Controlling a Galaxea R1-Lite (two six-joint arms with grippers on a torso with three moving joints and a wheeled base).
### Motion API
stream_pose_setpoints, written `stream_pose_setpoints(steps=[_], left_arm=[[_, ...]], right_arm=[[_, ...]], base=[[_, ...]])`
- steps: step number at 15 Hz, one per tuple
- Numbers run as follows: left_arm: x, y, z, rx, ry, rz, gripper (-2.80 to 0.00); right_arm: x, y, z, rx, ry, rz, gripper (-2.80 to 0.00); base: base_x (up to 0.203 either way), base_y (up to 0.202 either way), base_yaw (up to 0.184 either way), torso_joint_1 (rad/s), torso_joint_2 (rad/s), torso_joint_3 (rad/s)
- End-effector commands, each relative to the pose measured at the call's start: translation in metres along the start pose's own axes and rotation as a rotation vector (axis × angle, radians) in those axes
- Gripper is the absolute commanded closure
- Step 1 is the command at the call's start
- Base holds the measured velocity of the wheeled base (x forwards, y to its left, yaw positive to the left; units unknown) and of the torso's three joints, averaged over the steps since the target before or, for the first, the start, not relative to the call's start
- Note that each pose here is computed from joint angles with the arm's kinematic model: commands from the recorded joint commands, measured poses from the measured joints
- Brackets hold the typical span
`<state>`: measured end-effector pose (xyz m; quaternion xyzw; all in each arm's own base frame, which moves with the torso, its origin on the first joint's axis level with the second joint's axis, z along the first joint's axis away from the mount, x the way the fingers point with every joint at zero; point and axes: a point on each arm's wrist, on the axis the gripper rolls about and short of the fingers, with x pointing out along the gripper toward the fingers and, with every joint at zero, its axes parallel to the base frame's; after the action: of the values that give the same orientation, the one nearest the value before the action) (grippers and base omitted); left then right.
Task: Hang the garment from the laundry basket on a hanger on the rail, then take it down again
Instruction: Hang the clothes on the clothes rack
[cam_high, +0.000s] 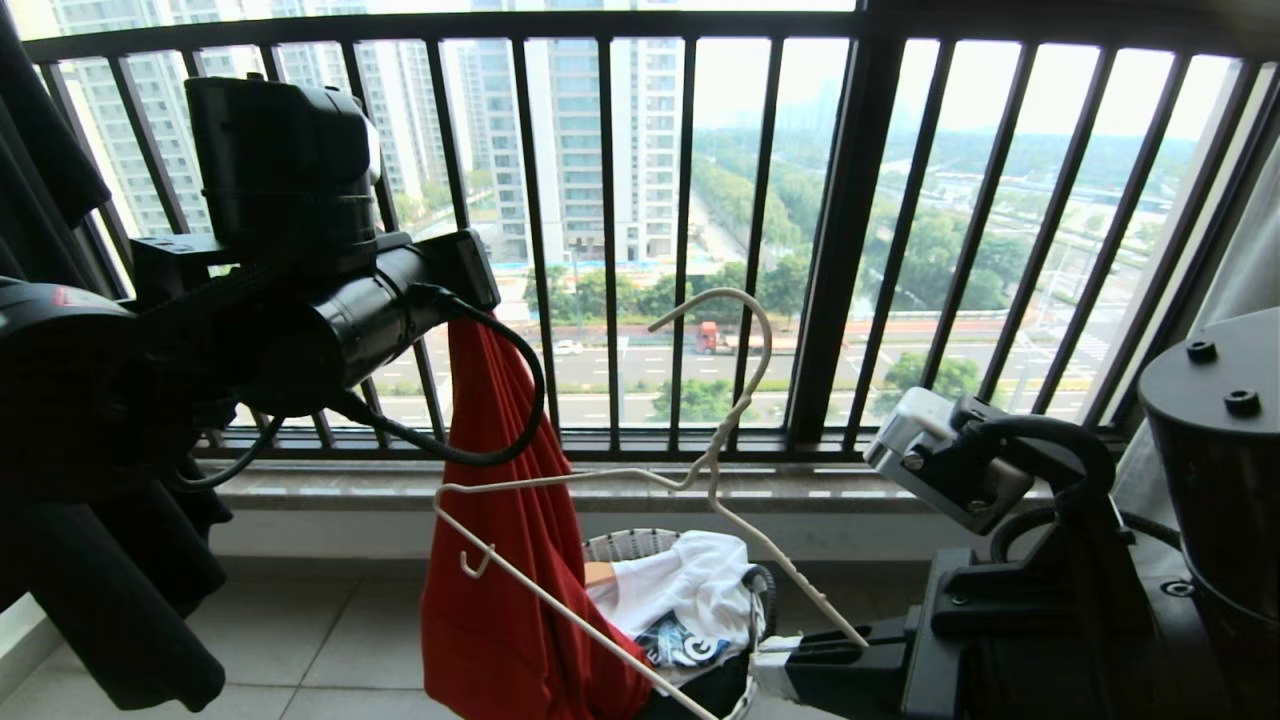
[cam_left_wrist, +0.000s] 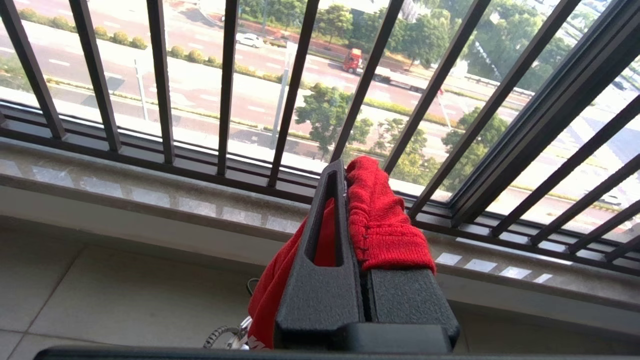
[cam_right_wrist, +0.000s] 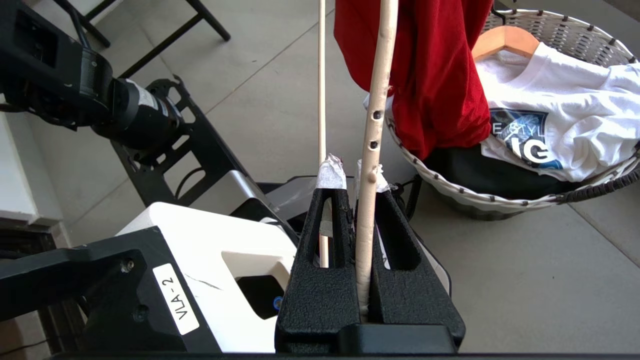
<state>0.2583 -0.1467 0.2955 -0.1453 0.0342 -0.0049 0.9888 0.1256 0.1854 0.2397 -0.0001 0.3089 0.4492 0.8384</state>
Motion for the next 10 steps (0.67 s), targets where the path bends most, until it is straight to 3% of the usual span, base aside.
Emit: stream_pose_setpoints(steps=[1, 7, 10], left_arm=[[-0.020, 0.003, 0.023, -0.060, -0.062, -0.025, 0.00], [-0.047, 0.009, 0.050, -0.120, -0.135, -0.069, 0.00], [-0.048, 0.010, 0.051, -0.120, -0.142, -0.063, 0.00]], right_arm=[[0.020, 0.000, -0.005, 0.002, 0.060, -0.002, 0.00], [0.042, 0.000, -0.009, 0.023, 0.089, -0.013, 0.00], [0.046, -0.009, -0.008, 0.035, 0.075, -0.113, 0.00]], base=[[0.000, 0.000, 0.000, 0.000, 0.00, 0.000], [0.000, 0.000, 0.000, 0.000, 0.00, 0.000], [0.000, 0.000, 0.000, 0.000, 0.00, 0.000]])
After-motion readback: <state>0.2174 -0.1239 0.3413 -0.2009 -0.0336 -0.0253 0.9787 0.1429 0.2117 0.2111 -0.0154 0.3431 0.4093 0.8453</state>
